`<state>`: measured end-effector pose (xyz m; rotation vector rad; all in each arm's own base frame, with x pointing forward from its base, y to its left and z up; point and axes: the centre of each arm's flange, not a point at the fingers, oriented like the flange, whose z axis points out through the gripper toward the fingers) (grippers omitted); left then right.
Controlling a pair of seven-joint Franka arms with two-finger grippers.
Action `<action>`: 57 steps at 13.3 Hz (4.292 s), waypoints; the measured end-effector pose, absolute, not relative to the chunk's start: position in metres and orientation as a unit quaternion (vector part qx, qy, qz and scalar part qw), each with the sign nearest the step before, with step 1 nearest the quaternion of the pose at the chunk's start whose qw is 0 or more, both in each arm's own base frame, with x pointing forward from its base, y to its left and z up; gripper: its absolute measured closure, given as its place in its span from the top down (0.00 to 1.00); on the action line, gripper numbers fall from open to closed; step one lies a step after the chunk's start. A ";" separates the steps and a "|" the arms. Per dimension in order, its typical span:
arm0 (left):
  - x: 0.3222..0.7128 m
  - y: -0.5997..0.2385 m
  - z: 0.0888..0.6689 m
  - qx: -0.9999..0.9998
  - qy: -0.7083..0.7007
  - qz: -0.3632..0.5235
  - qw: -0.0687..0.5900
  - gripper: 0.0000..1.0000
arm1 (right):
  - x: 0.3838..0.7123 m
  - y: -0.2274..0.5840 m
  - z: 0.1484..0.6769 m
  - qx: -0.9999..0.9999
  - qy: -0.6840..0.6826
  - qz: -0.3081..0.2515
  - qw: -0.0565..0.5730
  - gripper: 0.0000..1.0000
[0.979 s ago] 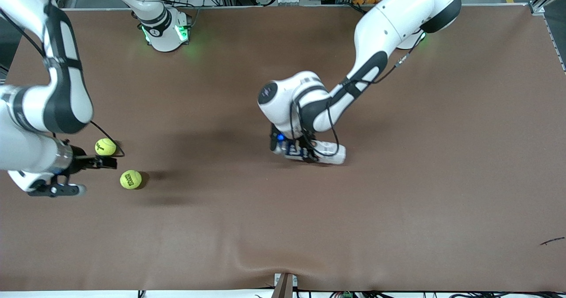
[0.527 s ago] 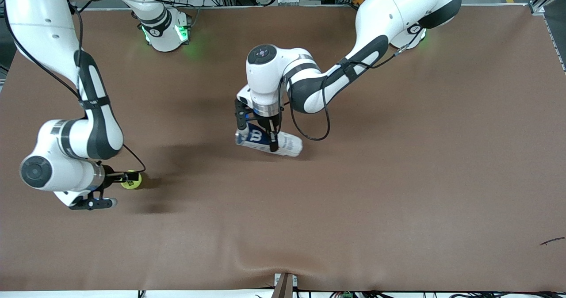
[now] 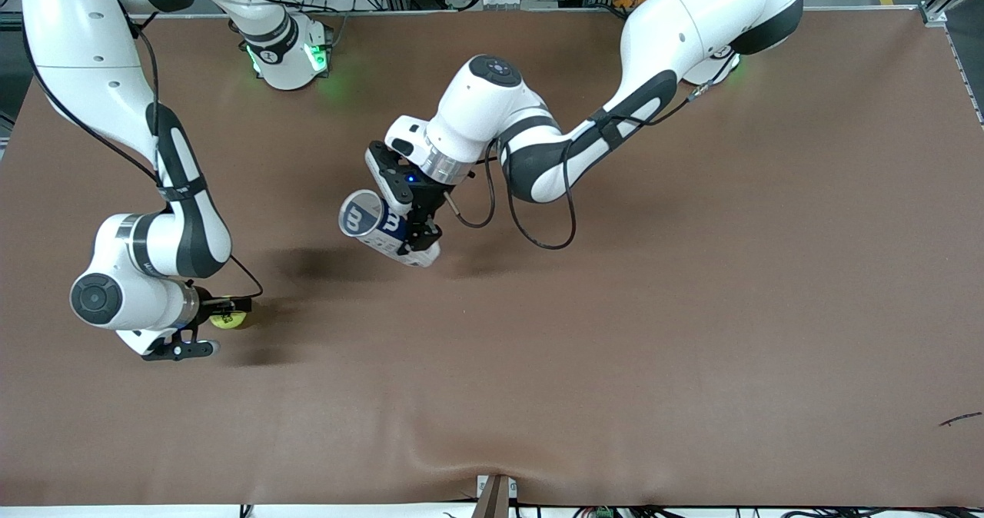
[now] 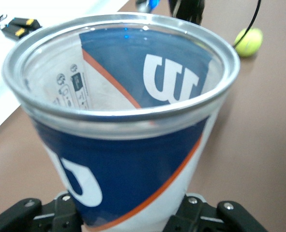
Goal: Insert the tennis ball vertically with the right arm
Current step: 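Stand the can upright while the right gripper grasps the Roland Garros ball, then carry the Roland Garros ball with the right gripper above the can opening, then open the right gripper to drop the ball into the can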
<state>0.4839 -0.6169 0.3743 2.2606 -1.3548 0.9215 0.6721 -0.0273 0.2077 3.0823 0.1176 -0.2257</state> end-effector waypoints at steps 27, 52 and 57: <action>0.480 -0.594 0.198 0.784 -0.439 0.359 0.254 0.78 | 0.647 0.205 0.452 0.964 -0.192 -0.176 -0.063 0.67; 0.472 -0.579 0.187 0.763 -0.444 0.374 0.286 0.92 | 0.629 0.273 0.424 0.951 -0.245 -0.185 -0.029 1.00; 0.470 -0.580 0.186 0.762 -0.445 0.373 0.286 0.92 | 0.675 0.071 0.413 0.973 -0.153 -0.171 -0.020 1.00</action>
